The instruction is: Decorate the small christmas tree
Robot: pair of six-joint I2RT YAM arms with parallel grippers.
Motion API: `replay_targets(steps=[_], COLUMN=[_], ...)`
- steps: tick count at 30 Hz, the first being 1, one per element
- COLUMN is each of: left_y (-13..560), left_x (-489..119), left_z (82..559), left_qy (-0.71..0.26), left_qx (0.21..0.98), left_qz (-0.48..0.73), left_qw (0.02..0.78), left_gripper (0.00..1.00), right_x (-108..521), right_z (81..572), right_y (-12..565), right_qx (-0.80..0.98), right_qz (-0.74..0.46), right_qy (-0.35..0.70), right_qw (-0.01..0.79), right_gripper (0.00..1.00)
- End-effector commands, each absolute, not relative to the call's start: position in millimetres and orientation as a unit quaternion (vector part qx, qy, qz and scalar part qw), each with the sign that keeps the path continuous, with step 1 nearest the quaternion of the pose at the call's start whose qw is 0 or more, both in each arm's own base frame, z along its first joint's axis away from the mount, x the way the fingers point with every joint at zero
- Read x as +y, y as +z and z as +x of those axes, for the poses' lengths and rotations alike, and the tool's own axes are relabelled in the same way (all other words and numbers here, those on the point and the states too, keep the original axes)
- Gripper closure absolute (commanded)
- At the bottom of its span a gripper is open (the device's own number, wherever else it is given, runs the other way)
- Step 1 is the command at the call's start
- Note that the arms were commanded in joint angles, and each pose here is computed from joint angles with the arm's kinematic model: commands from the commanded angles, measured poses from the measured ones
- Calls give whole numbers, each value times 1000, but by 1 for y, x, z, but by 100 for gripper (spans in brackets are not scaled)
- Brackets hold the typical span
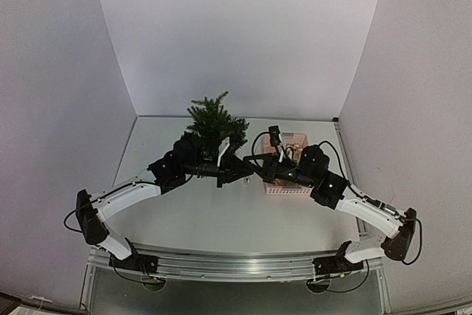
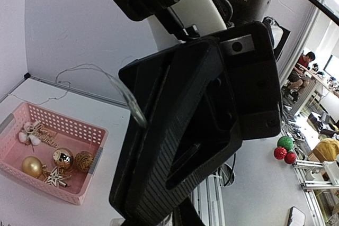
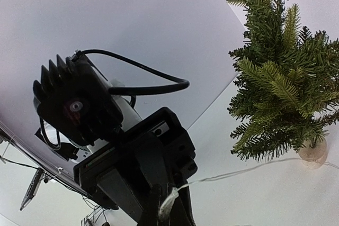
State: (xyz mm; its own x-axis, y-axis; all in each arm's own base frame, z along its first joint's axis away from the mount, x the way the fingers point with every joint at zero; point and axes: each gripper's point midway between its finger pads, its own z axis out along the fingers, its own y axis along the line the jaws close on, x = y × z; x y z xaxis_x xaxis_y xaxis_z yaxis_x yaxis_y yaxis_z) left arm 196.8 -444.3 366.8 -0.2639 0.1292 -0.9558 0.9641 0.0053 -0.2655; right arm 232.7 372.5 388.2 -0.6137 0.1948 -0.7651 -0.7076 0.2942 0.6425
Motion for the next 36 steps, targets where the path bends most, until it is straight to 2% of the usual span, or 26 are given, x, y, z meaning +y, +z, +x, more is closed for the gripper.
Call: replay_targets(steps=[1, 9, 10, 13, 15, 21, 26, 32, 36], left_y=[399, 386, 383, 368, 359, 336, 329, 330, 317], left_x=[-432, -423, -422, -416, -413, -404, -396, -390, -383], left_z=[192, 188, 188, 184, 180, 167, 160, 165, 161], left_qy=[-532, -515, -512, -496, -484, -444, -434, -404, -387], left_qx=[569, 580, 583, 589, 585, 561, 560, 560, 557], left_qz=[461, 471, 472, 487, 506, 574, 592, 599, 619], left_qw=[425, 420, 418, 413, 409, 397, 384, 405, 395], left_gripper=[98, 100, 100, 100, 100, 100, 100, 100, 100], right_x=[375, 382, 383, 378, 373, 336, 304, 298, 283], right_z=[230, 233, 233, 238, 242, 268, 286, 273, 262], right_y=[392, 377, 375, 368, 364, 352, 342, 287, 269], right_qx=[688, 701, 703, 712, 717, 736, 747, 840, 849], right_qz=[-182, -182, -180, -161, -144, -39, 46, 37, 78], right_qy=[576, 574, 574, 566, 560, 508, 462, 387, 406], right_qw=[402, 382, 380, 384, 390, 445, 476, 378, 329], right_gripper=[100, 99, 93, 56, 41, 18, 12, 12, 11])
